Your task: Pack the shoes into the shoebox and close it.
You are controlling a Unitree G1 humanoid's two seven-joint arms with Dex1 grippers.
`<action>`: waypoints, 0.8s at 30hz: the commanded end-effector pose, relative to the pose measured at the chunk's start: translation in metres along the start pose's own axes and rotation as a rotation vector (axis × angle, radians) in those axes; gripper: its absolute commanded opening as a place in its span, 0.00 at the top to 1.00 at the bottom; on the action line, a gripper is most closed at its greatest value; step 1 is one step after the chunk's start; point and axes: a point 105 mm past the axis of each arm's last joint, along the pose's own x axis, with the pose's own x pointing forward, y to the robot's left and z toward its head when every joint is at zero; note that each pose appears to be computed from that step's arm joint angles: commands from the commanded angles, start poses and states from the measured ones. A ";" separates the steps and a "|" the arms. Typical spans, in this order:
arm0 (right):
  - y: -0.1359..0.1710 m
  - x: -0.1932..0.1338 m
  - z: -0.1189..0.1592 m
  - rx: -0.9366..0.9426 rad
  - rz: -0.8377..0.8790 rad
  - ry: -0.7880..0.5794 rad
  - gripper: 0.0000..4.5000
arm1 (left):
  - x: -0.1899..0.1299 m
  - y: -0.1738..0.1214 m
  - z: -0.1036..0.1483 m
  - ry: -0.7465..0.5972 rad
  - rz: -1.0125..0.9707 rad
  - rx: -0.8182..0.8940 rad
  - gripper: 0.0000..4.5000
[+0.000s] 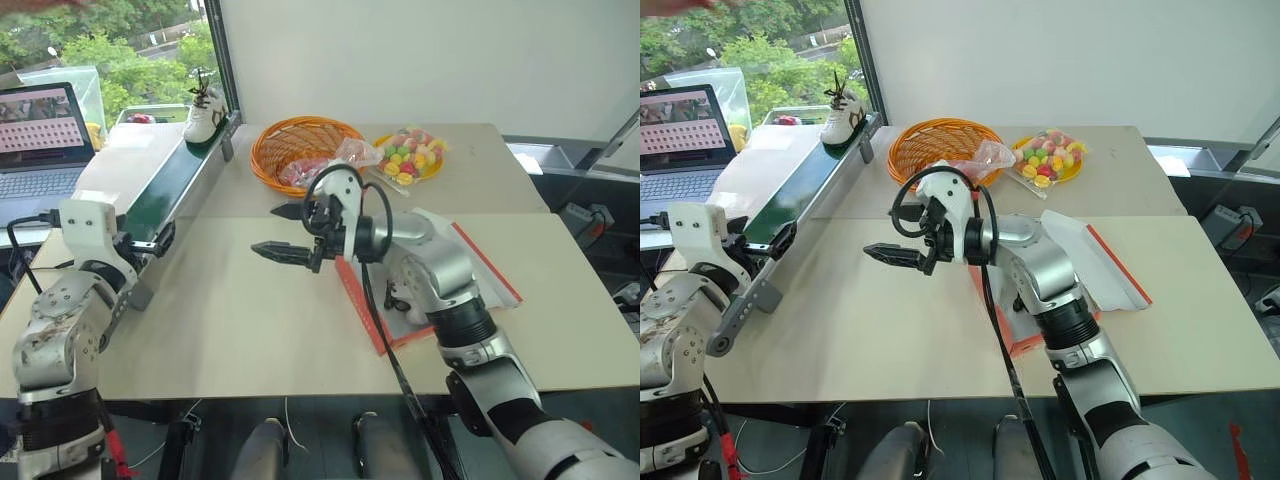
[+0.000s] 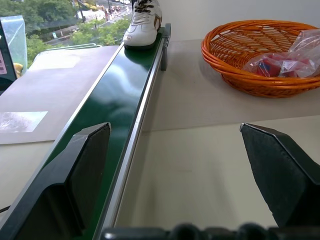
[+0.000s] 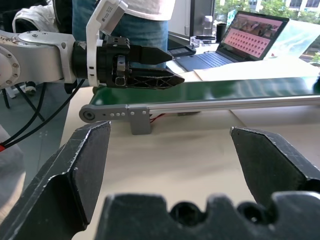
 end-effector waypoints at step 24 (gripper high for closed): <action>0.000 -0.008 -0.001 0.034 -0.071 -0.045 0.00 | -0.020 0.029 -0.001 -0.081 0.205 0.029 0.01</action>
